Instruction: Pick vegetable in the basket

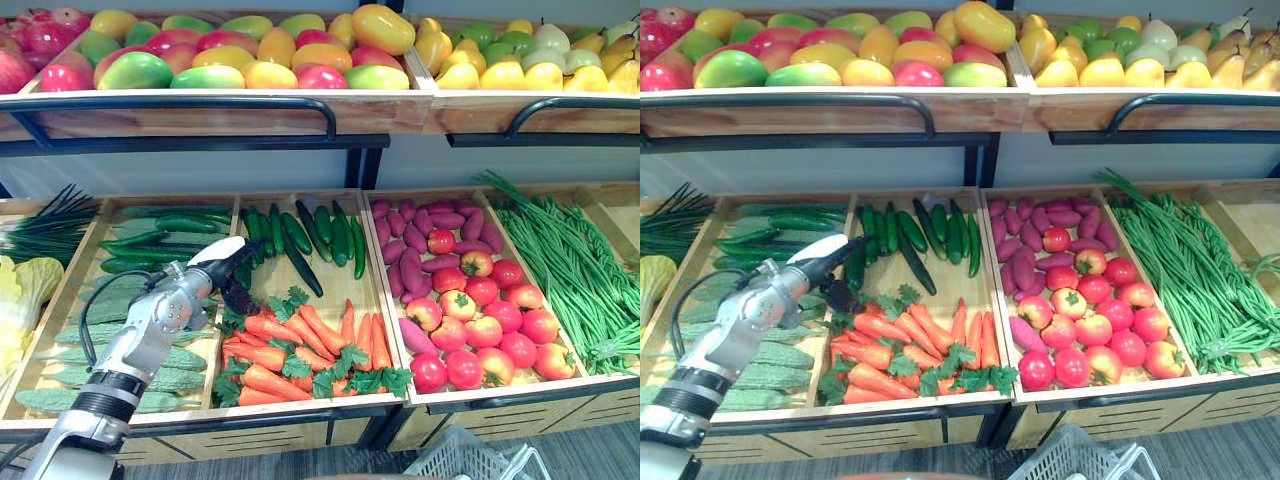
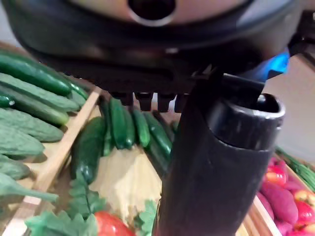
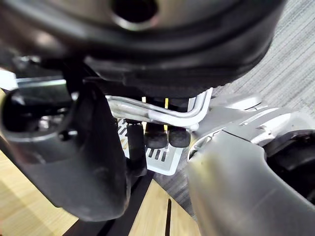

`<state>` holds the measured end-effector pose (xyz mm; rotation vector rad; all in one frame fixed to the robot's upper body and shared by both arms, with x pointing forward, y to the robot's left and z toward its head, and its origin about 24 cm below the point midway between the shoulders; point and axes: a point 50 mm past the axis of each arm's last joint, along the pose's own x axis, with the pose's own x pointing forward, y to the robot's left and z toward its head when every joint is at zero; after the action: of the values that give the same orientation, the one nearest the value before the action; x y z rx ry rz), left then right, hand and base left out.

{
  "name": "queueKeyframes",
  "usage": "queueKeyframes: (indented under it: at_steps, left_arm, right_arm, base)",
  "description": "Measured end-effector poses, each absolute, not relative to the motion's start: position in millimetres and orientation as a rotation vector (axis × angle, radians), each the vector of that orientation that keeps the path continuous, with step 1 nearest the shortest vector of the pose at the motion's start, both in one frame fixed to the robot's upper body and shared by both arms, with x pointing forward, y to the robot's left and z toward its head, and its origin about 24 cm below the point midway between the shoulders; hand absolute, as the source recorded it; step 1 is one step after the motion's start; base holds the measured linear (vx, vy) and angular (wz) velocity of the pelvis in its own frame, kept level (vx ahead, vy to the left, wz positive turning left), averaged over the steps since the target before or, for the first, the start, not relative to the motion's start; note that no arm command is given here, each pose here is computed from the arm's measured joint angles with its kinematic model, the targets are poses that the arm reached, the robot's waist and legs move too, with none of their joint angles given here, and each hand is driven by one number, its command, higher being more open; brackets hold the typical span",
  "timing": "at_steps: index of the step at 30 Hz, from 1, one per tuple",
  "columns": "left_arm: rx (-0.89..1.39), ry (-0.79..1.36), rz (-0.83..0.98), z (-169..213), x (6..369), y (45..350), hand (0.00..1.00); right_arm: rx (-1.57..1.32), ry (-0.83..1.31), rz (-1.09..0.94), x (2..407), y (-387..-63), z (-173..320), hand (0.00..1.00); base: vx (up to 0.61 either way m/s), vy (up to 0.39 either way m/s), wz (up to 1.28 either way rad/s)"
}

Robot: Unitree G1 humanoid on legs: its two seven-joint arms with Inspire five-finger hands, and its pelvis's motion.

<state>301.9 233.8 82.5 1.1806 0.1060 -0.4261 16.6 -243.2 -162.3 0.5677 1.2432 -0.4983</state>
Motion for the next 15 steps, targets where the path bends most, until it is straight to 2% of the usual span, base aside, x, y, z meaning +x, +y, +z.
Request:
queueKeyframes:
  at_steps: [8, 10, 15]
  left_arm:
    - [1.166, 0.165, -0.718, 50.9, 290.0, 195.6, 1.00]
    - [1.156, 0.155, -0.787, 47.5, 286.0, 185.9, 1.00]
    - [1.173, 0.263, -0.888, 33.3, 276.6, 187.3, 1.00]
  right_arm:
    - [0.565, 1.231, -0.473, 23.9, -240.2, -162.7, 0.00]
    - [0.530, 1.246, -0.492, 17.9, -253.4, -159.8, 0.00]
    - [0.549, 1.275, -0.487, 7.1, -242.5, -163.1, 0.00]
  base:
    - [0.01, -0.005, -0.04]
    - [-0.05, 0.120, 0.01]
    - [0.04, 0.011, 0.01]
